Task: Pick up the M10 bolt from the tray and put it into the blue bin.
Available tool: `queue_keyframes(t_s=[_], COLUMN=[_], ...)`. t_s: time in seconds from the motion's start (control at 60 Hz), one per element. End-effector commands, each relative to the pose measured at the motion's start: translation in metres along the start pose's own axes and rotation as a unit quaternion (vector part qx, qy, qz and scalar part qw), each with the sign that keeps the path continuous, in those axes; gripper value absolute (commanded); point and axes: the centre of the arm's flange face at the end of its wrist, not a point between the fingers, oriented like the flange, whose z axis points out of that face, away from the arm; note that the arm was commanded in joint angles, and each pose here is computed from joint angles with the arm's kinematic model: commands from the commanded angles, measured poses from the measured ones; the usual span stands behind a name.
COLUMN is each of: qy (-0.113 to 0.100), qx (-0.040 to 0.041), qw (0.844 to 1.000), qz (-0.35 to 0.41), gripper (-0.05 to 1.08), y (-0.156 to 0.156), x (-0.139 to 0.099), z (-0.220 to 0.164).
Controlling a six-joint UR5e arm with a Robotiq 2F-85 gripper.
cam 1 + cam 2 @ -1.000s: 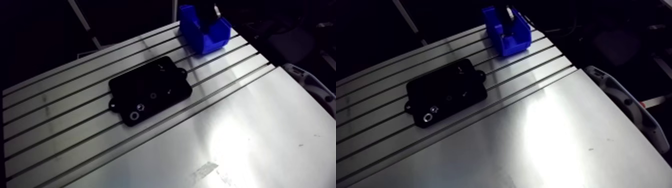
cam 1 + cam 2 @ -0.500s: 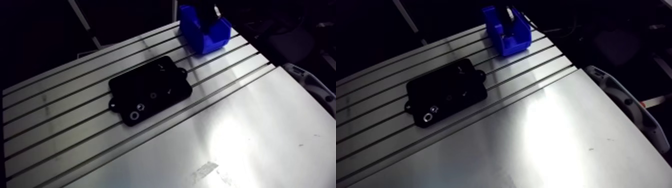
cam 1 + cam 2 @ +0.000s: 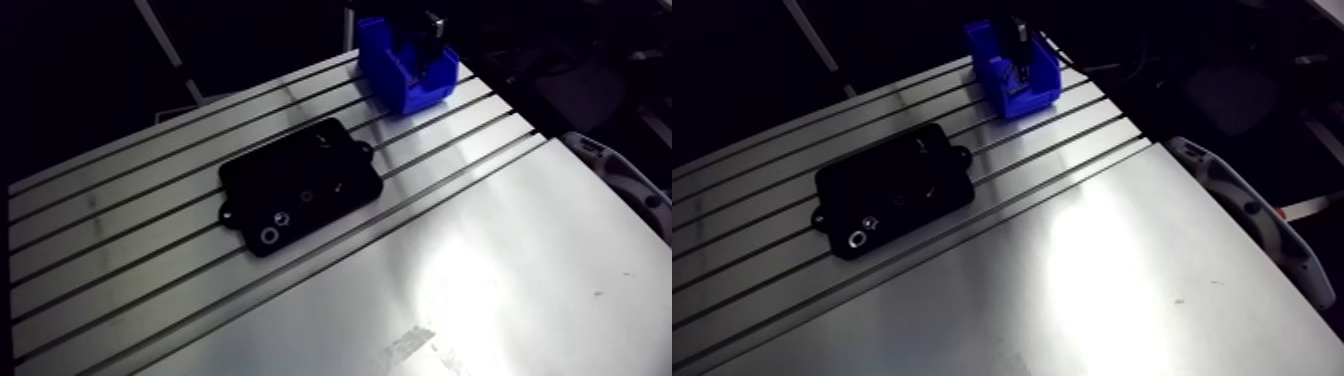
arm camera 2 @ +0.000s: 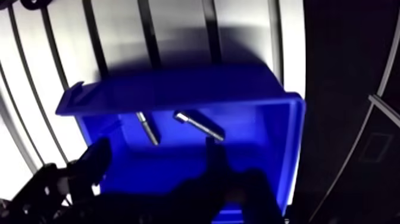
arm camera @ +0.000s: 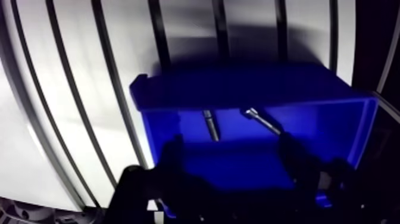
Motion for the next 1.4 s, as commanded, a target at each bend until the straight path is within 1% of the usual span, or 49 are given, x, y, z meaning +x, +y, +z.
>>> queue_keyframes(t_s=[0.017,0.067,0.3,0.333,0.383,0.417,0.533,0.567,0.6,0.617,0.633,0.667,0.683,0.7,0.717,0.733,0.75,0.767,0.8,0.833,0.85,0.867,0.883,0.9,0.917,0.933,0.95,0.967,0.983,1.0,1.017,1.033,1.05,1.067,1.083,1.1,1.133,1.183,1.217,1.233,1.25,1.267,1.283,1.3,1.317,1.333,1.35,1.367,1.4], qy=[-0.004,-0.004,-0.005,-0.005,-0.004,-0.003,0.003,0.010,0.010,0.013,0.013,0.019,0.019,0.022,0.022,0.026,0.026,0.029,0.035,0.035,0.036,0.036,0.038,0.038,0.038,0.038,0.037,0.037,0.036,0.036,0.035,0.035,0.035,0.035,0.034,0.034,0.033,0.033,0.029,0.029,0.025,0.025,0.023,0.023,0.021,0.021,0.019,0.019,0.017], qx=[-0.0145,-0.0148,-0.0232,-0.0250,-0.0272,-0.0302,-0.0331,-0.0378,-0.0378,-0.0405,-0.0405,-0.0497,-0.0497,-0.0561,-0.0561,-0.0596,-0.0596,-0.0612,-0.0602,-0.0602,-0.0559,-0.0559,-0.0502,-0.0502,-0.0363,-0.0363,-0.0290,-0.0290,-0.0227,-0.0227,-0.0174,-0.0174,-0.0135,-0.0135,-0.0105,-0.0105,-0.0071,-0.0060,0.0028,0.0028,0.0088,0.0088,0.0148,0.0148,0.0202,0.0202,0.0265,0.0265,0.0322], qw=[1.000,1.000,1.000,0.999,0.998,0.996,0.991,0.983,0.983,0.978,0.978,0.964,0.964,0.956,0.956,0.947,0.947,0.939,0.920,0.920,0.910,0.910,0.901,0.901,0.881,0.881,0.869,0.869,0.858,0.858,0.847,0.847,0.838,0.838,0.830,0.830,0.816,0.809,0.798,0.798,0.792,0.792,0.786,0.786,0.781,0.781,0.774,0.774,0.764], qz=[0.003,0.003,0.017,0.039,0.051,0.078,0.133,0.181,0.181,0.206,0.206,0.260,0.260,0.287,0.287,0.314,0.314,0.339,0.387,0.387,0.409,0.409,0.430,0.430,0.471,0.471,0.492,0.492,0.512,0.512,0.530,0.530,0.544,0.544,0.557,0.557,0.578,0.586,0.602,0.602,0.610,0.610,0.618,0.618,0.624,0.624,0.632,0.632,0.644], gripper=[0.01,0.01,0.01,0.01,0.01,0.01,0.01,0.01,0.01,0.01,0.01,0.01,0.01,0.01,0.01,0.01,0.01,0.01,0.01,0.01,0.01,0.01,0.01,0.01,0.01,0.01,0.01,0.01,0.01,0.01,0.01,0.01,0.01,0.01,0.01,0.01,0.01,0.01,0.01,0.01,0.01,0.01,0.01,0.01,0.01,0.01,0.01,0.01,0.01], y=[-0.005,-0.006,-0.026,-0.032,-0.034,-0.040,-0.053,-0.060,-0.060,-0.063,-0.063,-0.068,-0.068,-0.070,-0.070,-0.072,-0.072,-0.073,-0.076,-0.076,-0.079,-0.079,-0.082,-0.082,-0.086,-0.086,-0.087,-0.087,-0.089,-0.089,-0.091,-0.091,-0.093,-0.093,-0.094,-0.094,-0.098,-0.100,-0.104,-0.104,-0.106,-0.106,-0.109,-0.109,-0.111,-0.111,-0.113,-0.113,-0.118], x=[-0.002,-0.002,-0.004,-0.001,0.002,0.012,0.028,0.041,0.041,0.046,0.046,0.057,0.057,0.063,0.063,0.069,0.069,0.076,0.089,0.089,0.095,0.095,0.102,0.102,0.114,0.114,0.119,0.119,0.125,0.125,0.133,0.133,0.141,0.141,0.148,0.148,0.159,0.165,0.178,0.178,0.185,0.185,0.193,0.193,0.200,0.200,0.207,0.207,0.221], z=[-0.027,-0.032,-0.097,-0.113,-0.121,-0.137,-0.166,-0.185,-0.185,-0.193,-0.193,-0.211,-0.211,-0.221,-0.221,-0.229,-0.229,-0.236,-0.251,-0.251,-0.258,-0.258,-0.265,-0.265,-0.277,-0.277,-0.283,-0.283,-0.288,-0.288,-0.293,-0.293,-0.298,-0.298,-0.301,-0.301,-0.307,-0.309,-0.309,-0.309,-0.307,-0.307,-0.306,-0.306,-0.305,-0.305,-0.303,-0.303,-0.304])
